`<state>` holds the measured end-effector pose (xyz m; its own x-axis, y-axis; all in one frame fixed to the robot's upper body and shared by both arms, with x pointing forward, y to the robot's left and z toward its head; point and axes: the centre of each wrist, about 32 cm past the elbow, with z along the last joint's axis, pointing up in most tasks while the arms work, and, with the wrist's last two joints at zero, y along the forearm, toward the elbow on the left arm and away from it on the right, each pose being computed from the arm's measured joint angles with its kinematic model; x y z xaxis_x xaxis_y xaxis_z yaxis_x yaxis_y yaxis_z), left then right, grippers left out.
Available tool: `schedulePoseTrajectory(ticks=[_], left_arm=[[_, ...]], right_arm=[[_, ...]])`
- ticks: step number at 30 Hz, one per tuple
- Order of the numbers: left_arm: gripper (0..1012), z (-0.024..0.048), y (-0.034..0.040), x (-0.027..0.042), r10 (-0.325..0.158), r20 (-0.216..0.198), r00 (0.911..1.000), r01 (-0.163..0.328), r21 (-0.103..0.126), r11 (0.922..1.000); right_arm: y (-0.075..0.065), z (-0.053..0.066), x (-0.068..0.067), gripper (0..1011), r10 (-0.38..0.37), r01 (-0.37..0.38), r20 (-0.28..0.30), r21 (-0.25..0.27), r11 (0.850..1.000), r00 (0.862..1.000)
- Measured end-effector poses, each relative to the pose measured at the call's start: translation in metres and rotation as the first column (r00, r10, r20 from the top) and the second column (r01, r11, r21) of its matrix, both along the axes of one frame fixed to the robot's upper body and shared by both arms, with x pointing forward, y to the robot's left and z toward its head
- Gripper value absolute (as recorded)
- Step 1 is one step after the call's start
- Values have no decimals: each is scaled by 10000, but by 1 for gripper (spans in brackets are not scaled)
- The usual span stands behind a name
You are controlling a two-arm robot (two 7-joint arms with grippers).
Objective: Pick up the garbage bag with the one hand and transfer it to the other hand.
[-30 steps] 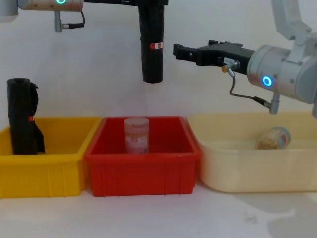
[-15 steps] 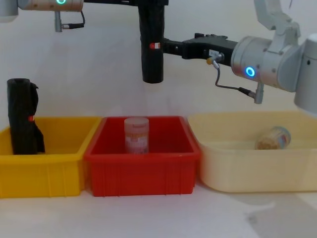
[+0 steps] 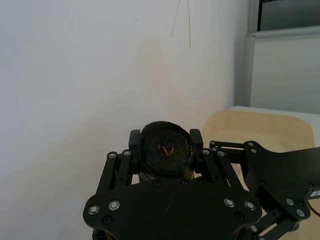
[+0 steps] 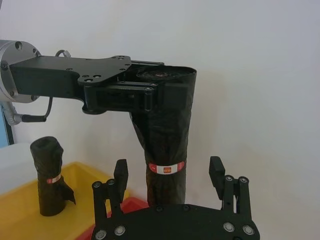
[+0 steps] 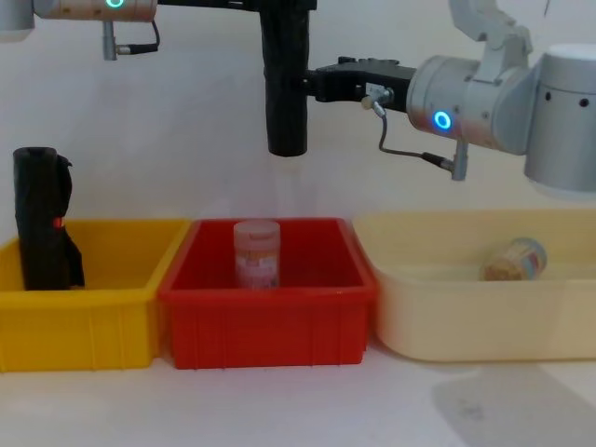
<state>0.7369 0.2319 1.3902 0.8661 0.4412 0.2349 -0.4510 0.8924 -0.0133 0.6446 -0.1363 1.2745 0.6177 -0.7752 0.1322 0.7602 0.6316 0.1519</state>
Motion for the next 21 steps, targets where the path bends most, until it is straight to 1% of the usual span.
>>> schedulePoseTrajectory(ticks=[15, 21], left_arm=[[553, 0, 0, 0, 0, 0, 10000, 0, 0, 10000], [553, 0, 0, 0, 0, 0, 10000, 0, 1, 10000]], right_arm=[[166, 55, 155, 1000, 146, -146, -106, -38, 9999, 9998], [213, 43, 222, 1000, 83, -84, -162, -63, 9999, 9998]])
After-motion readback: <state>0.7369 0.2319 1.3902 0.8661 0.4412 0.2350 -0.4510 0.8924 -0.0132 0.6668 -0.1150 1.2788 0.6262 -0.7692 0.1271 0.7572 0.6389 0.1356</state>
